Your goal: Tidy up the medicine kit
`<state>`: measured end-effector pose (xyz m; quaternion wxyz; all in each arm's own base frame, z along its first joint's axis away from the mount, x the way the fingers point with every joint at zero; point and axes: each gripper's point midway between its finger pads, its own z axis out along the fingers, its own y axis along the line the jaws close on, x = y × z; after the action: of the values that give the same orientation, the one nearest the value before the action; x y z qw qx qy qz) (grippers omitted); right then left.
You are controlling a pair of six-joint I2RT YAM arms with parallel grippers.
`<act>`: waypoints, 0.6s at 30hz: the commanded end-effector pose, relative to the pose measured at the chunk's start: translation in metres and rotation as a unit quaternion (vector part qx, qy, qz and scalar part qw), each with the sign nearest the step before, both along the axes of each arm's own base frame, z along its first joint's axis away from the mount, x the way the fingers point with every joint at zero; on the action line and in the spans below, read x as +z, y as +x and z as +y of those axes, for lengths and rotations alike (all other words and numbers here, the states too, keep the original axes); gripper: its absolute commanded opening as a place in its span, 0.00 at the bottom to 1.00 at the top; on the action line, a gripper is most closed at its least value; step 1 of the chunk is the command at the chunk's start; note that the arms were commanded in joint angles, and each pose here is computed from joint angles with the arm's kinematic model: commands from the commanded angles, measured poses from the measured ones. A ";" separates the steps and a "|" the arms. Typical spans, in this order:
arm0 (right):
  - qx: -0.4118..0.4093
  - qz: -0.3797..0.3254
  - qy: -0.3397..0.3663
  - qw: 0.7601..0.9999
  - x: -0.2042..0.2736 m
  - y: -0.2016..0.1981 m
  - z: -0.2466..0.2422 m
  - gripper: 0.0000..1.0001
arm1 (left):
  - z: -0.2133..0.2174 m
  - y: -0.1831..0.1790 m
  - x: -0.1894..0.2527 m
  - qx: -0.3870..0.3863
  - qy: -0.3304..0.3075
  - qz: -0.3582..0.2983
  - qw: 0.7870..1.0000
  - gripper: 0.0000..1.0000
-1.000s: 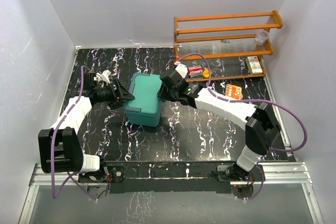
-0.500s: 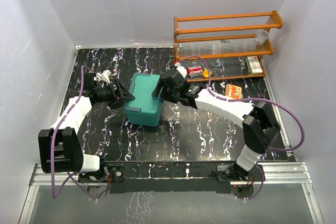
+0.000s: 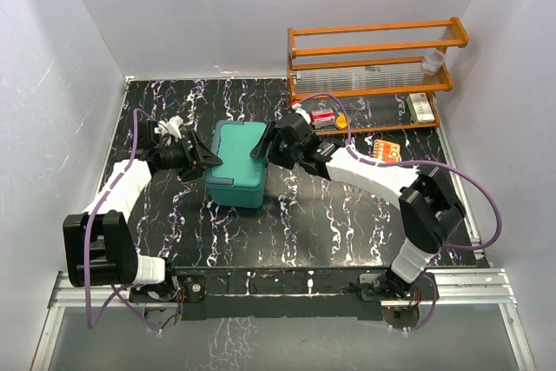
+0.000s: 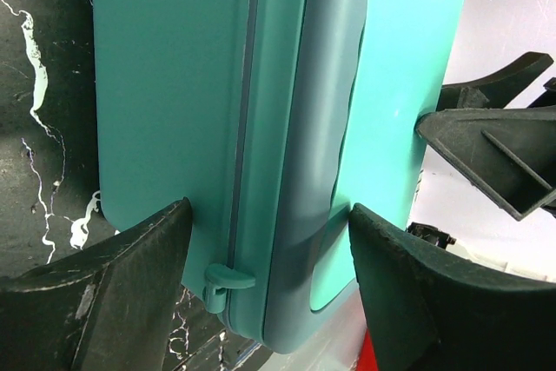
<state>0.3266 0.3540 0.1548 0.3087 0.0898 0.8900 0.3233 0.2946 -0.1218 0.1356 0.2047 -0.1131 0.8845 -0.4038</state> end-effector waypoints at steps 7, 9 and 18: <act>0.012 -0.025 0.015 1.000 0.025 0.001 -0.011 0.62 | 0.016 0.009 0.011 0.013 0.074 -0.001 0.997 0.78; -0.001 -0.045 0.000 0.999 0.038 0.006 -0.026 0.65 | 0.025 0.022 0.030 0.028 0.101 -0.025 0.994 0.83; -0.111 -0.139 -0.083 0.981 0.086 0.005 -0.133 0.85 | 0.060 0.028 0.096 0.100 0.192 -0.100 0.971 0.99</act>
<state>0.3319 0.2765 0.2125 0.3954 0.0986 0.8692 0.2802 0.3403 -0.0796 0.2029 0.3107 -0.1069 0.9066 -0.2646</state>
